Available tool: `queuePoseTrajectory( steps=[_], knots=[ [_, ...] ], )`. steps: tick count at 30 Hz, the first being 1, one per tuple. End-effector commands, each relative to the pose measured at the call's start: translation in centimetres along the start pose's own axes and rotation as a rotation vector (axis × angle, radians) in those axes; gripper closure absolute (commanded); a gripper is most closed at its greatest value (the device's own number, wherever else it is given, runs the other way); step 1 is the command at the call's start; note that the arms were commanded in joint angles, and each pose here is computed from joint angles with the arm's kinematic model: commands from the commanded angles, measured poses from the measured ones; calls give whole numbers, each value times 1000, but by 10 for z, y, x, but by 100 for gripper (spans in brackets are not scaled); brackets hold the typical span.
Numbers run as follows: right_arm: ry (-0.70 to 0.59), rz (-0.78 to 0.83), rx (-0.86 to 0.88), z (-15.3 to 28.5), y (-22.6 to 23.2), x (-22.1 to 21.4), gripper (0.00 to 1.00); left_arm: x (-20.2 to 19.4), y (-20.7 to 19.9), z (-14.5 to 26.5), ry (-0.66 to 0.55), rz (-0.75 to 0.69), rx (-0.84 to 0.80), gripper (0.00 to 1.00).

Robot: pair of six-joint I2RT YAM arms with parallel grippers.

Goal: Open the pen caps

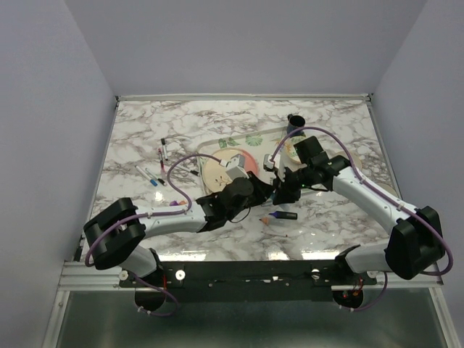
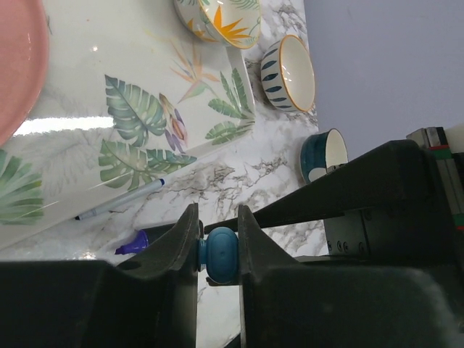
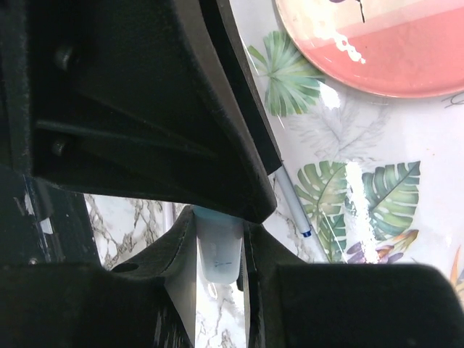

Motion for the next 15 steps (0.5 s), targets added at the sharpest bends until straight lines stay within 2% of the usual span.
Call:
queuePoseTrajectory(
  steps=[1, 2, 4, 5, 7, 8, 15],
  knots=[
    [-71, 18, 21, -1, -2, 20, 94, 2, 2, -5, -32, -42, -2, 97],
    [-73, 17, 28, -2, 0, 20, 90, 4, -3, -4, -39, -35, -22, 100],
    [-80, 20, 37, -2, 2, 19, 78, 8, -8, 3, -49, -30, -45, 100],
    [-80, 21, 40, -2, 3, 19, 62, 12, -12, 6, -62, -27, -64, 100],
    [-85, 21, 58, -3, 7, 18, 43, 21, -18, 16, -84, -22, -95, 100],
    [-90, 26, 55, -3, 7, 19, 1, 25, -22, 19, -98, -15, -115, 100],
    [-144, 58, 102, -2, 18, 24, 0, 46, -40, 43, -132, 1, -217, 100]
  ],
)
Point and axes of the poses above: each gripper's point midway between its finger pads, its own z axis back along the fingers, its own y axis along the line the jaws close on, x = y × z, the point moved 1 cm from there along z, back along the fingers, and after that the axes turned 11 degrees about z, right-handed, at the moved point
